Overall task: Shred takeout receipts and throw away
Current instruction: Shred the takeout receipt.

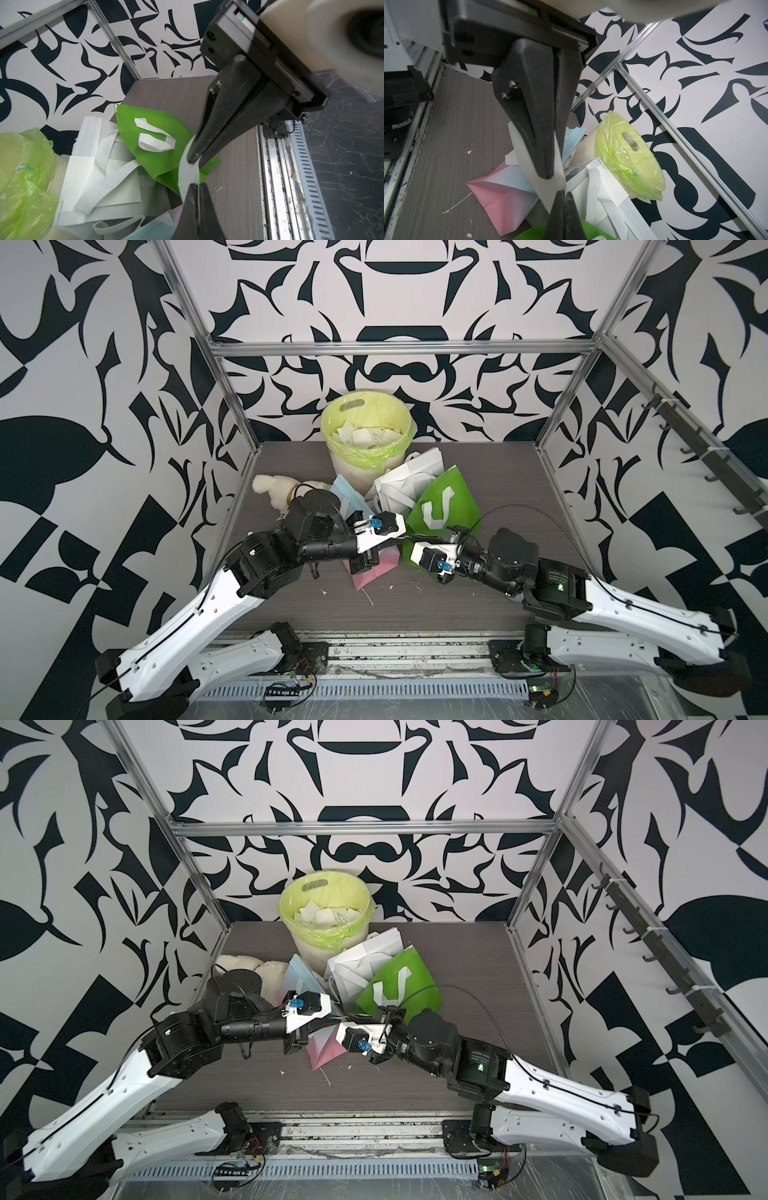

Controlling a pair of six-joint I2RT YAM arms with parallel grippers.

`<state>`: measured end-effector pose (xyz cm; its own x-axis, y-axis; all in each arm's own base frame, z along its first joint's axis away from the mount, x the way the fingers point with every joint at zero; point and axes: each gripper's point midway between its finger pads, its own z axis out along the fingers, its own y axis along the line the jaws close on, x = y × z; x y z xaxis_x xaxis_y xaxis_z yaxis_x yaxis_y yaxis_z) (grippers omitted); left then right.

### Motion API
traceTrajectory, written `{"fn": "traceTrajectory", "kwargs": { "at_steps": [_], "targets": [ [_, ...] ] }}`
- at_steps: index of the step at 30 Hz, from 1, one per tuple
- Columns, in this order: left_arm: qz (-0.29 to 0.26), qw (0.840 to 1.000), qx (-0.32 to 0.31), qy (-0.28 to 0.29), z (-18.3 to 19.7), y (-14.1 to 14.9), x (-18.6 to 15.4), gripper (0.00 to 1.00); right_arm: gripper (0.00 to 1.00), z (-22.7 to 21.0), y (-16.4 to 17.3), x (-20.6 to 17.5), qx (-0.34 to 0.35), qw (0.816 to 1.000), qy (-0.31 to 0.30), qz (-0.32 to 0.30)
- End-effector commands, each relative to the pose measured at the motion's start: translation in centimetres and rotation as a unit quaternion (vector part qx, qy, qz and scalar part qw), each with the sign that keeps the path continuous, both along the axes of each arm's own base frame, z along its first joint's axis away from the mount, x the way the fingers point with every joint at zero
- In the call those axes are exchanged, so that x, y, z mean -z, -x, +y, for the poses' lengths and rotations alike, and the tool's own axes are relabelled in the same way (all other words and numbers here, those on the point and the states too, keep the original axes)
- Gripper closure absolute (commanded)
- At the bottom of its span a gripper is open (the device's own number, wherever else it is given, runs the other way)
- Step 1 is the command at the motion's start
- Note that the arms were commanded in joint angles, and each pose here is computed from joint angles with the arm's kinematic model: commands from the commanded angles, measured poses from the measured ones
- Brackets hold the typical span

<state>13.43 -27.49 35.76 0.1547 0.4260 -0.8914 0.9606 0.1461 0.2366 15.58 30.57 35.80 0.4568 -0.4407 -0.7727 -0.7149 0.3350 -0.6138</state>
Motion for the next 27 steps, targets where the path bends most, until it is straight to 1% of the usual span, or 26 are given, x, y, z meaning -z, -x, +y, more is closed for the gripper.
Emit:
{"fn": "traceTrajectory", "kwargs": {
  "at_steps": [1, 2, 5, 9, 13, 19, 24, 27],
  "targets": [
    [-0.002, 0.999, -0.005, 0.034, 0.0, 0.2, -1.6, 0.82, 1.0, -0.8, -0.4, -2.8, 0.02, 0.999, -0.04, -0.013],
    [-0.001, 0.999, -0.005, 0.041, 0.1, 0.3, -1.7, 0.74, 1.0, -0.8, -0.3, -2.8, 0.018, 0.999, -0.041, -0.012],
    [-0.004, 0.998, 0.001, 0.056, 0.1, 0.6, -2.1, 0.66, 1.0, -0.9, -0.2, -3.1, 0.015, 0.999, -0.048, -0.009],
    [0.002, 0.998, 0.008, 0.066, -0.2, 0.8, -2.1, 0.64, 1.0, -1.0, -0.1, -3.2, 0.014, 0.998, -0.053, -0.01],
    [0.021, 0.997, 0.018, 0.067, -0.8, 0.9, -1.9, 0.68, 1.0, -0.9, 0.0, -3.2, 0.011, 0.998, -0.055, -0.008],
    [0.03, 0.997, 0.022, 0.07, -1.4, 0.7, -2.0, 0.73, 1.0, -0.9, -0.1, -3.2, 0.012, 0.998, -0.055, -0.009],
    [0.032, 0.996, 0.019, 0.077, -1.6, 0.6, -2.2, 0.82, 1.0, -0.9, 0.0, -3.2, 0.011, 0.998, -0.056, -0.009],
    [0.036, 0.996, 0.019, 0.078, -1.7, 0.5, -2.2, 0.9, 1.0, -0.9, 0.0, -3.3, 0.011, 0.998, -0.058, -0.01]
  ]
}}
